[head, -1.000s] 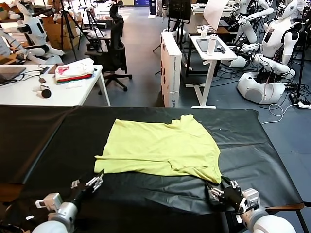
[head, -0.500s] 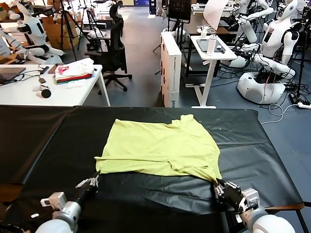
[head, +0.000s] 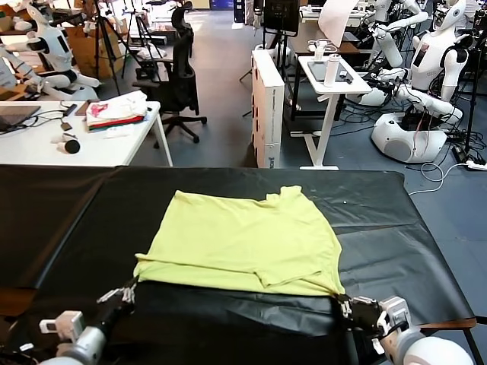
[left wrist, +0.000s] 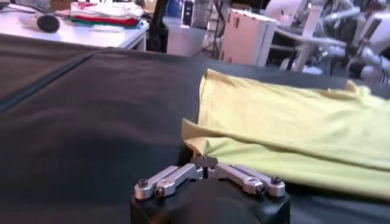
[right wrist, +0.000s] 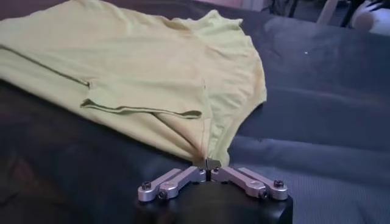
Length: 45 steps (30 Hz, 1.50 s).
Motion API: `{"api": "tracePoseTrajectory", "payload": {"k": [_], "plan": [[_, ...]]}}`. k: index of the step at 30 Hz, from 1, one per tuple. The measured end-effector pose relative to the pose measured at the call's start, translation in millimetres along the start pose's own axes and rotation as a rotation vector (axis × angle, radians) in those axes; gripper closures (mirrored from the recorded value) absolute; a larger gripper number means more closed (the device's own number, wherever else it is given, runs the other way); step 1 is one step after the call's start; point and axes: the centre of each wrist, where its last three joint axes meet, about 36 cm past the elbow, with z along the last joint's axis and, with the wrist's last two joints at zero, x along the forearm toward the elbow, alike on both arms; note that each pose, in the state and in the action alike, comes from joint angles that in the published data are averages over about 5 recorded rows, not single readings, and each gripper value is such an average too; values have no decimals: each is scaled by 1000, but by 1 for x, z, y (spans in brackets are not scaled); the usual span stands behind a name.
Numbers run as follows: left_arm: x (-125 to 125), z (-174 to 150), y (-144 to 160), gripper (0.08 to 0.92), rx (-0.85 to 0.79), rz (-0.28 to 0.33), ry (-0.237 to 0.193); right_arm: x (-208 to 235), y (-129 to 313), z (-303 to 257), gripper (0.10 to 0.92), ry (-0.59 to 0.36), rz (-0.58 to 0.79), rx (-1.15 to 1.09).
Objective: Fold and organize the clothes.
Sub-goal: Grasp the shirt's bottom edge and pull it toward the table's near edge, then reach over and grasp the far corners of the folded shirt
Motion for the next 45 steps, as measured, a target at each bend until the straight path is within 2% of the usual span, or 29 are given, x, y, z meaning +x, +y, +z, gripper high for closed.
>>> {"api": "tracePoseTrajectory", "payload": {"k": [3, 6, 9, 12, 14, 16, 19, 23, 26, 30, 33, 37, 45], "plan": [[7, 4, -2, 852, -3, -2, 11, -9, -11, -8, 883, -33, 28, -10], [12, 8, -3, 852, 0, -9, 23, -24, -27, -18, 834, -69, 59, -27], [16, 9, -4, 852, 3, -25, 35, -43, -43, -28, 682, -95, 86, -48], [21, 8, -5, 818, 4, -39, 43, -64, -57, -41, 493, -120, 108, -64], [25, 7, -5, 735, 8, -47, 48, -77, -64, -50, 360, -137, 124, -69], [29, 6, -4, 606, 14, -60, 55, -91, -70, -60, 249, -150, 139, -72], [35, 3, -4, 417, 17, -83, 64, -113, -76, -72, 147, -160, 155, -78], [42, -3, -2, 189, 17, -101, 67, -143, -80, -85, 118, -155, 165, -87], [44, -13, 2, 107, 36, -113, 49, -164, -81, -93, 116, -144, 163, -96], [41, -27, 7, 94, 63, -111, 19, -189, -82, -101, 115, -123, 158, -108], [28, -40, 8, 93, 75, -99, -1, -204, -83, -107, 115, -110, 154, -117], [3, -62, 9, 92, 113, -56, -36, -218, -84, -115, 115, -103, 150, -125], [-53, -109, 18, 92, 165, 22, -45, -235, -86, -123, 115, -90, 161, -124]]}}
